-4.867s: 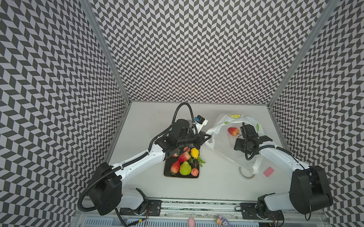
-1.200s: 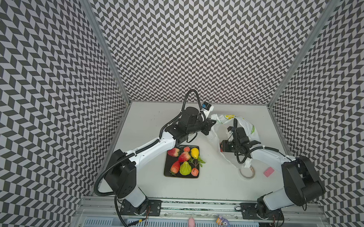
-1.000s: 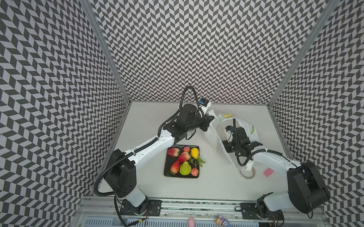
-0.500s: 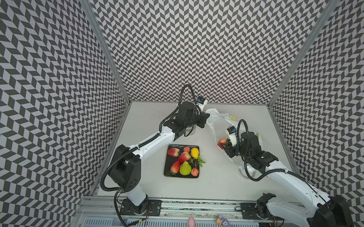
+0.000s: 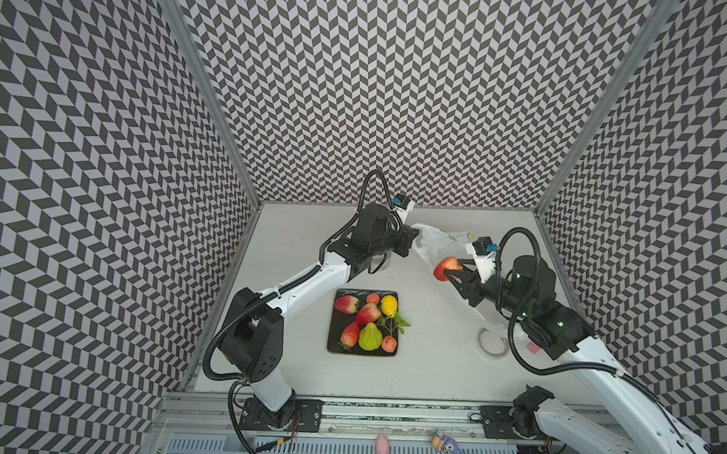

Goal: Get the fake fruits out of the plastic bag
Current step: 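Lift the apple out of the bag while the left gripper releases the rim and withdraws, then lower the apple onto the black tray and open the right gripper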

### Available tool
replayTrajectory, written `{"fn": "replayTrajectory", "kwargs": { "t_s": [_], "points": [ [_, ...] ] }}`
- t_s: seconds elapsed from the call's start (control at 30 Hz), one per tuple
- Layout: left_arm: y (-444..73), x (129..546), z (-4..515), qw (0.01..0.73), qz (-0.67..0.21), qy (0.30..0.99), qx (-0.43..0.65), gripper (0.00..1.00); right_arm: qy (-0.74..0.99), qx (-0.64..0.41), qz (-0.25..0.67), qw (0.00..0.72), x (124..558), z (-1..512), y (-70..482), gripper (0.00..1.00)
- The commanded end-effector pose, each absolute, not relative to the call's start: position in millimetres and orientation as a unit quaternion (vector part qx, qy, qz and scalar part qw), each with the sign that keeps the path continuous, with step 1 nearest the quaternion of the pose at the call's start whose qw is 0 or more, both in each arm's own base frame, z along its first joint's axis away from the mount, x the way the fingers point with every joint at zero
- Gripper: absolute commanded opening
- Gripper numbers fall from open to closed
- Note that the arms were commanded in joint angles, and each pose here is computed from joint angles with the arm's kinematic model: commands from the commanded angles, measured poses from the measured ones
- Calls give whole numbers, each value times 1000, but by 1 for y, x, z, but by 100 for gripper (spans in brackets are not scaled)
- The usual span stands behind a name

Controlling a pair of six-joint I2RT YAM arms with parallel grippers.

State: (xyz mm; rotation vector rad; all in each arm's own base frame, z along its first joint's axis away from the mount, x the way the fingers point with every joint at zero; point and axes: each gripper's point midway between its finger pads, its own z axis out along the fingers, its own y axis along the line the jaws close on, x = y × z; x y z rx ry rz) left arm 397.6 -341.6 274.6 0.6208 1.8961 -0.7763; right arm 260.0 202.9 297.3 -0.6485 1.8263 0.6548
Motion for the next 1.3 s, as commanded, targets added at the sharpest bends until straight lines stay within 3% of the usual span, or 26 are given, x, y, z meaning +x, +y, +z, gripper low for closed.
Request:
{"fn": "replayTrajectory", "kwargs": {
  "t_s": [0.0,0.13,0.3,0.67,0.97,1.27],
  "points": [
    [-335,395,277,481,-321,778,246,29,761,-277,338,480,231,303,225,32],
    [-330,388,290,493,-322,771,244,46,758,-301,366,449,211,296,253,32],
    [-319,381,304,507,-314,766,241,51,748,-330,372,440,206,275,288,32],
    [-264,371,345,554,-270,767,180,76,765,-381,359,376,217,220,385,32],
    [-168,362,356,578,-196,792,12,76,817,-384,296,311,244,164,419,31],
    [-102,340,336,582,-138,796,-93,74,810,-398,316,293,237,148,459,32]
  ]
}}
